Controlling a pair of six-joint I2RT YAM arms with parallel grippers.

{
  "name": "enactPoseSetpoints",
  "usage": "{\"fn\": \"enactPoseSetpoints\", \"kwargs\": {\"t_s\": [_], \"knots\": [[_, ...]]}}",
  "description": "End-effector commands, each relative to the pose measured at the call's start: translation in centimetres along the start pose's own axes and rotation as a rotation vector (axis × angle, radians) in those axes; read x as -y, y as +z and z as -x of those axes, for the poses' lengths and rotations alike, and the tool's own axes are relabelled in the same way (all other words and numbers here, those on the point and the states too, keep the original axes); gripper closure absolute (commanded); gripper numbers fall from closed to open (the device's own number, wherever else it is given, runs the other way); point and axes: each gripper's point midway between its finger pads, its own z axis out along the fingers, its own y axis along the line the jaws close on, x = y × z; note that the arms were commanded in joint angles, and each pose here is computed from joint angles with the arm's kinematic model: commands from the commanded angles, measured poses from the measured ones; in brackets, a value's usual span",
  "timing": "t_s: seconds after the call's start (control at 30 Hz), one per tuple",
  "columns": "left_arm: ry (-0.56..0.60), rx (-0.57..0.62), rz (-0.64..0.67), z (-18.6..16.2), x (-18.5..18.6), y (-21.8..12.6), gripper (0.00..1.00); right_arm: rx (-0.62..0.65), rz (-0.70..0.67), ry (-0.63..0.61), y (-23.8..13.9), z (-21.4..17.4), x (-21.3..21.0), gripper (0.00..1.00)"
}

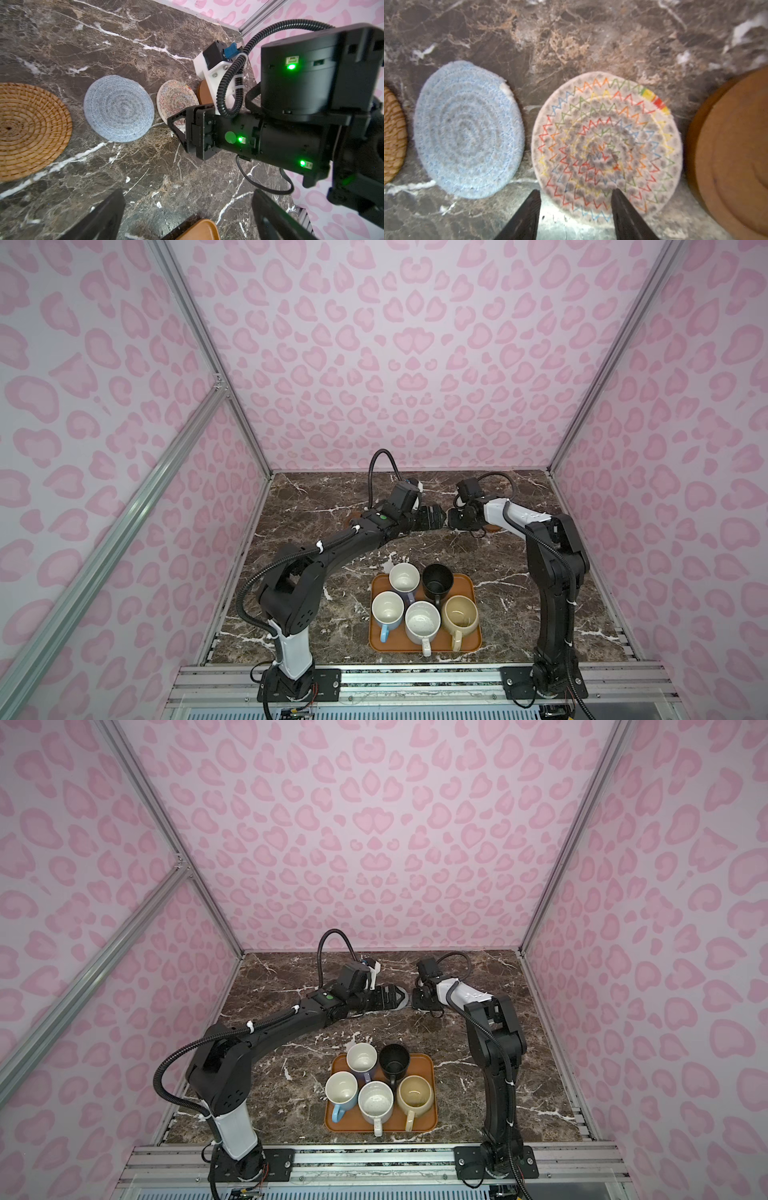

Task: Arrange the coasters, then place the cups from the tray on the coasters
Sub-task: 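Move the right gripper over the large brown wooden coaster while left gripper holds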

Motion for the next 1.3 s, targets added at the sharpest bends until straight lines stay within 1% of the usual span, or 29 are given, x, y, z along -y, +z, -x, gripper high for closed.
{"fn": "enactPoseSetpoints", "kwargs": {"t_s": [0.0, 0.1, 0.13, 0.27, 0.33, 0.37, 0.4, 0.43, 0.57, 0.7, 0.73, 0.8, 0.83, 1.0, 1.27], "knots": [[0.008, 0.044, -0.014, 1.0, 0.6, -0.9, 0.03, -0.013, 0.003, -0.001, -1.0, -0.3, -0.1, 0.41], [0.007, 0.054, -0.022, 1.0, 0.8, -1.4, 0.03, 0.026, 0.032, 0.003, -2.6, 0.7, -0.7, 0.36], [0.007, 0.058, -0.024, 1.1, 0.8, -1.5, 0.03, 0.006, 0.033, 0.006, -2.5, -0.3, -0.5, 0.35], [0.007, 0.067, -0.053, 1.2, 1.7, -1.6, 0.03, 0.042, 0.051, 0.026, -3.9, 0.6, -0.2, 0.31], [0.013, 0.072, -0.080, 1.1, 2.6, -1.5, 0.03, 0.051, 0.034, 0.046, -4.4, 1.0, 0.8, 0.23], [0.017, 0.073, -0.086, 1.0, 2.9, -1.5, 0.03, 0.060, 0.020, 0.067, -4.7, 1.2, 1.7, 0.13], [0.022, 0.070, -0.085, 0.8, 3.1, -1.4, 0.03, 0.063, 0.012, 0.084, -4.9, 1.3, 2.3, 0.05], [0.026, 0.066, -0.086, 0.6, 3.3, -1.3, 0.03, 0.065, 0.005, 0.104, -5.0, 1.4, 3.1, 0.01], [0.037, 0.051, -0.086, 0.2, 3.9, -0.5, 0.03, 0.064, -0.027, 0.162, -5.4, 1.9, 6.2, 0.01], [0.042, 0.024, -0.104, 0.2, 4.8, 0.7, 0.03, 0.071, -0.092, 0.218, -5.5, 2.3, 9.9, 0.01], [0.045, 0.023, -0.115, 0.2, 5.1, 0.9, 0.03, 0.070, -0.106, 0.231, -5.4, 2.4, 10.7, 0.02], [0.055, 0.014, -0.132, 0.2, 5.5, 1.7, 0.03, 0.048, -0.140, 0.261, -4.7, 2.4, 12.4, 0.08], [0.061, 0.002, -0.138, 0.1, 5.7, 2.0, 0.03, 0.060, -0.148, 0.263, -4.9, 3.3, 12.8, 0.09], [0.069, -0.021, -0.133, -0.3, 6.0, 3.3, 0.03, 0.015, -0.224, 0.248, -3.7, 3.2, 14.6, 0.17], [0.071, -0.026, -0.103, -0.3, 5.5, 3.7, 0.03, -0.036, -0.262, 0.247, -2.1, 2.5, 15.8, 0.24]]}}
